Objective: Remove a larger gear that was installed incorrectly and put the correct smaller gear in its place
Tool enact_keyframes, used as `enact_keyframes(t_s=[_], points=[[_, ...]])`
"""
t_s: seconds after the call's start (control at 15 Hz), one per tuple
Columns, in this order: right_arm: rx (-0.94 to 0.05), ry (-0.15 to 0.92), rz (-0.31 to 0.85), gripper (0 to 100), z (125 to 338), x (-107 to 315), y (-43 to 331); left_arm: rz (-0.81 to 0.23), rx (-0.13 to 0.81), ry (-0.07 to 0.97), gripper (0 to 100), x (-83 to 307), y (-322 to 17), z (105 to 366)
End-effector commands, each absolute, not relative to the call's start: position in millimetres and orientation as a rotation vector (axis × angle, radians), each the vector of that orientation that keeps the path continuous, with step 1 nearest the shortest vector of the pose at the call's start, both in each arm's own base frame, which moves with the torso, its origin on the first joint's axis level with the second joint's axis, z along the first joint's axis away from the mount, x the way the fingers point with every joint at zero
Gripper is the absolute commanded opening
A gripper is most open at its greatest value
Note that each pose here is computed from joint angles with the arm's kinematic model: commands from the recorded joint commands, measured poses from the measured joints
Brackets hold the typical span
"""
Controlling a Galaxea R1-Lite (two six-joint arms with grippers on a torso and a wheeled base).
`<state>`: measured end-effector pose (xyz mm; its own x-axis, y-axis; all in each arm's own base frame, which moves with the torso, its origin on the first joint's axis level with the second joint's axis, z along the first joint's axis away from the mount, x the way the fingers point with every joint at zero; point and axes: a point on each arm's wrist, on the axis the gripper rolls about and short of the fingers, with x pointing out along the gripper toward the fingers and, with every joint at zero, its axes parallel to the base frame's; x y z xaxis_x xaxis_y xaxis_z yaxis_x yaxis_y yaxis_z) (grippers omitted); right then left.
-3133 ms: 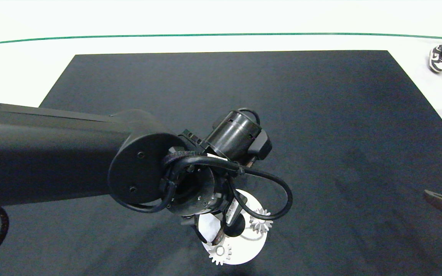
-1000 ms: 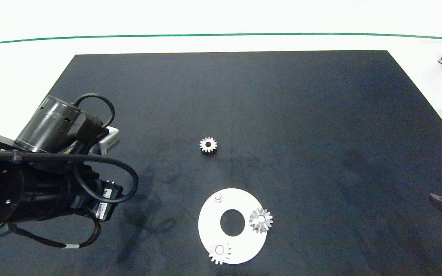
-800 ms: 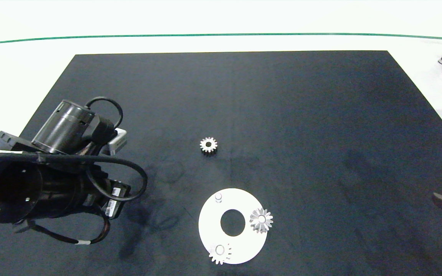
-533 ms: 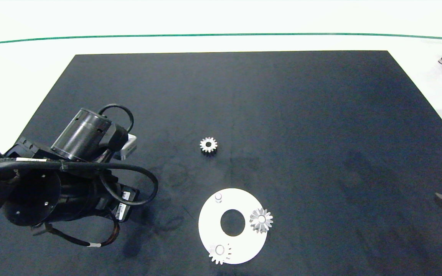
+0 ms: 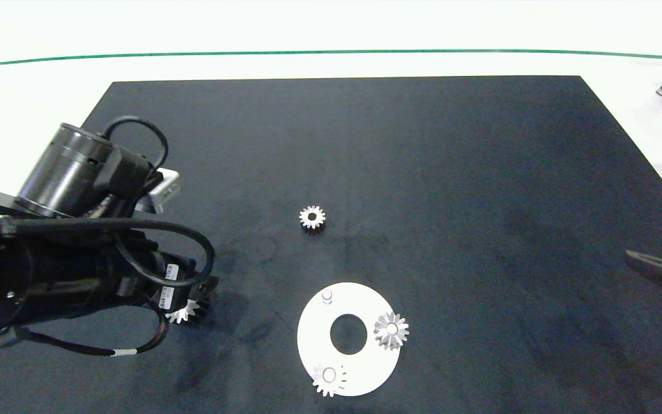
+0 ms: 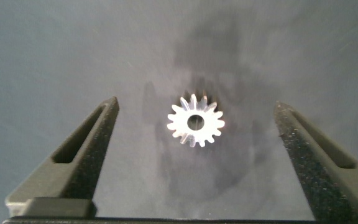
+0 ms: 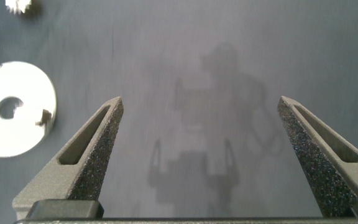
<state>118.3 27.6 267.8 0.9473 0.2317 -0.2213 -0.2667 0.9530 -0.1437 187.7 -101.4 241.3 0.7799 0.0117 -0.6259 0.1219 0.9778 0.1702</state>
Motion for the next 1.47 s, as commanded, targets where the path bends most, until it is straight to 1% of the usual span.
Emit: enact_keyframes(t_s=[0.07,0.13,0.2,0.27,0.33,0.47,0.53,0.6,0.8,0.87,0.93,1.0,1.07,1.13,1.2,1.27,1.33,1.47], points=[[-0.205,0.258,0.325,100,293.1,178.9,55.0,-0.056,0.133,0.527,100,163.2,-82.7,279.0],[-0.249,0.302,0.392,100,305.2,186.5,68.6,-0.025,0.133,0.533,100,163.0,-75.7,280.7],[-0.287,0.309,0.468,100,316.9,185.0,80.6,-0.028,0.152,0.542,100,161.7,-74.7,279.0],[-0.313,0.310,0.512,100,323.9,184.1,87.6,-0.029,0.165,0.554,100,160.7,-74.5,276.6],[-0.361,0.329,0.568,100,330.2,186.5,100.1,-0.032,0.178,0.578,100,158.6,-74.3,273.9],[-0.407,0.400,0.637,100,330.2,194.5,121.7,-0.032,0.201,0.580,100,153.6,-70.1,275.5],[-0.436,0.443,0.659,100,327.0,202.6,132.3,-0.039,0.220,0.573,100,149.4,-67.9,276.1],[-0.467,0.459,0.662,100,325.5,212.4,140.3,-0.042,0.233,0.578,100,147.8,-67.1,273.9],[-0.518,0.467,0.651,100,322.0,242.5,161.0,-0.035,0.290,0.614,100,146.0,-62.3,265.5],[-0.531,0.476,0.662,100,321.8,246.9,166.7,-0.015,0.326,0.644,100,143.3,-55.4,263.4],[-0.541,0.481,0.677,100,324.3,251.8,175.6,0.006,0.404,0.691,100,138.7,-44.8,259.1],[-0.542,0.466,0.691,100,328.0,253.4,183.7,0.019,0.456,0.705,100,134.9,-37.5,256.1],[-0.540,0.449,0.702,100,330.3,256.7,191.6,0.076,0.470,0.727,100,135.7,-26.6,255.0],[-0.540,0.440,0.703,100,330.8,260.9,196.5,0.147,0.465,0.738,100,138.0,-15.3,257.1],[-0.540,0.437,0.701,100,329.9,265.7,200.7,0.213,0.445,0.719,100,139.7,-5.9,262.1],[-0.541,0.447,0.701,100,325.7,271.8,204.7,0.289,0.408,0.664,100,140.2,3.9,272.1],[-0.544,0.471,0.699,100,317.7,278.6,207.9,0.344,0.379,0.606,100,137.2,10.1,281.6],[-0.541,0.526,0.695,100,300.3,291.8,215.6,0.368,0.326,0.466,100,129.5,10.0,301.0]])
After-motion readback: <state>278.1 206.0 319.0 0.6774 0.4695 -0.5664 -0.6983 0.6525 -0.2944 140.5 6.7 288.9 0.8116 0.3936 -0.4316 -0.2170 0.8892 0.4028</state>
